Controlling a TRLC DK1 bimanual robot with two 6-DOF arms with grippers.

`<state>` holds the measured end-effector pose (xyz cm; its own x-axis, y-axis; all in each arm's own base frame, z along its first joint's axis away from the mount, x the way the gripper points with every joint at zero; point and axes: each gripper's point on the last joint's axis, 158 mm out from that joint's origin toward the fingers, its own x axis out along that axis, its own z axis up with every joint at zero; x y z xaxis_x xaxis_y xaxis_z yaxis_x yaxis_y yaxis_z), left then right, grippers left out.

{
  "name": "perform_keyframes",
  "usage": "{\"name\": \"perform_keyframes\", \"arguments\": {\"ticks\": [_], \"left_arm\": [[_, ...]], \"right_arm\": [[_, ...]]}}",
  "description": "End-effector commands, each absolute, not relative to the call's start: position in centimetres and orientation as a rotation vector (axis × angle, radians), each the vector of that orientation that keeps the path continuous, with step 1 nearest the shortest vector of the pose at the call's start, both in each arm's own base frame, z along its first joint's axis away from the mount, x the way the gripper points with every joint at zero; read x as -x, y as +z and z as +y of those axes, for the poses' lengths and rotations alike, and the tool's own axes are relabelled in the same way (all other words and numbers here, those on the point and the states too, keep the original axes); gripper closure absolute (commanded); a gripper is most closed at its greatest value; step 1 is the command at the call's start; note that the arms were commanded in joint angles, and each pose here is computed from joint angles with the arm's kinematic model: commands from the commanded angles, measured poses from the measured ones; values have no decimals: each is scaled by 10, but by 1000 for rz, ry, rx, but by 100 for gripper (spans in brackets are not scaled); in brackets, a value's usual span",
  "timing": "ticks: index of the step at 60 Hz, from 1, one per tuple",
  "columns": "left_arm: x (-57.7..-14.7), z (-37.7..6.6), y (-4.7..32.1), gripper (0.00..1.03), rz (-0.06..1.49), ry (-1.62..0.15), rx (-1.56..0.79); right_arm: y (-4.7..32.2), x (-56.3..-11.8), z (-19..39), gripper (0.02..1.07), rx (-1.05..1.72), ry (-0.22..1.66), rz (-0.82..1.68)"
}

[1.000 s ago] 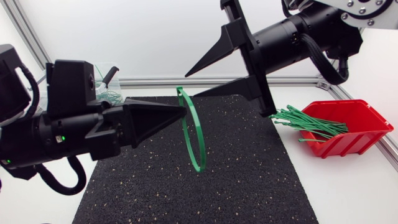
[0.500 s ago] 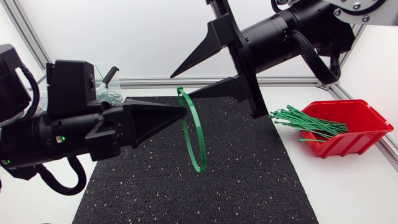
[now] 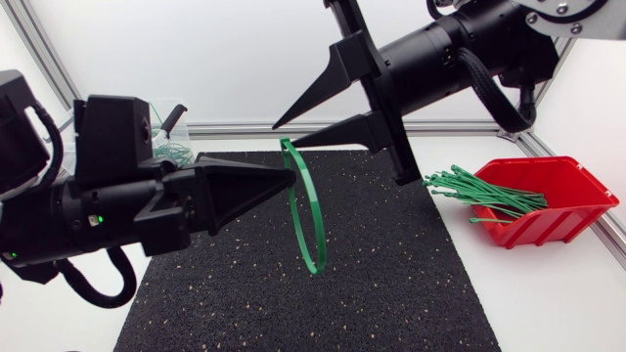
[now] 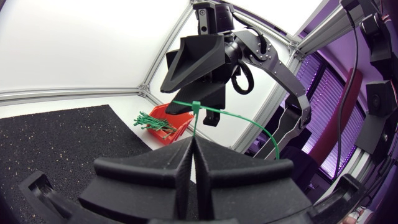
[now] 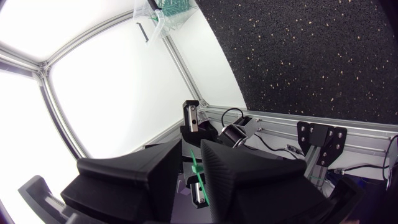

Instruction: Take a green cable tie from the red box, thread the tail through the head to close it, then place it in the transparent bin on the left.

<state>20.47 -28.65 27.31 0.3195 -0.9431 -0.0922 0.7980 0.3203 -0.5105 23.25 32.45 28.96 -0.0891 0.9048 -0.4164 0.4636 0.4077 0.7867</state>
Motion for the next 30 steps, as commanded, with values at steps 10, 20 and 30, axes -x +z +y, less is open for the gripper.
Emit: {"name": "perform_keyframes", "arguments": {"ticks": [10, 20, 30], "left_arm": [[-206, -288, 288, 100, 390, -1194, 426], [-206, -289, 289, 100, 389, -1196, 426], [-206, -289, 290, 100, 388, -1196, 429]], "right_arm": [[305, -227, 323, 83, -1187, 631, 1676], [303, -221, 325, 85, -1178, 633, 1692], [300, -218, 326, 86, -1170, 631, 1705]]}}
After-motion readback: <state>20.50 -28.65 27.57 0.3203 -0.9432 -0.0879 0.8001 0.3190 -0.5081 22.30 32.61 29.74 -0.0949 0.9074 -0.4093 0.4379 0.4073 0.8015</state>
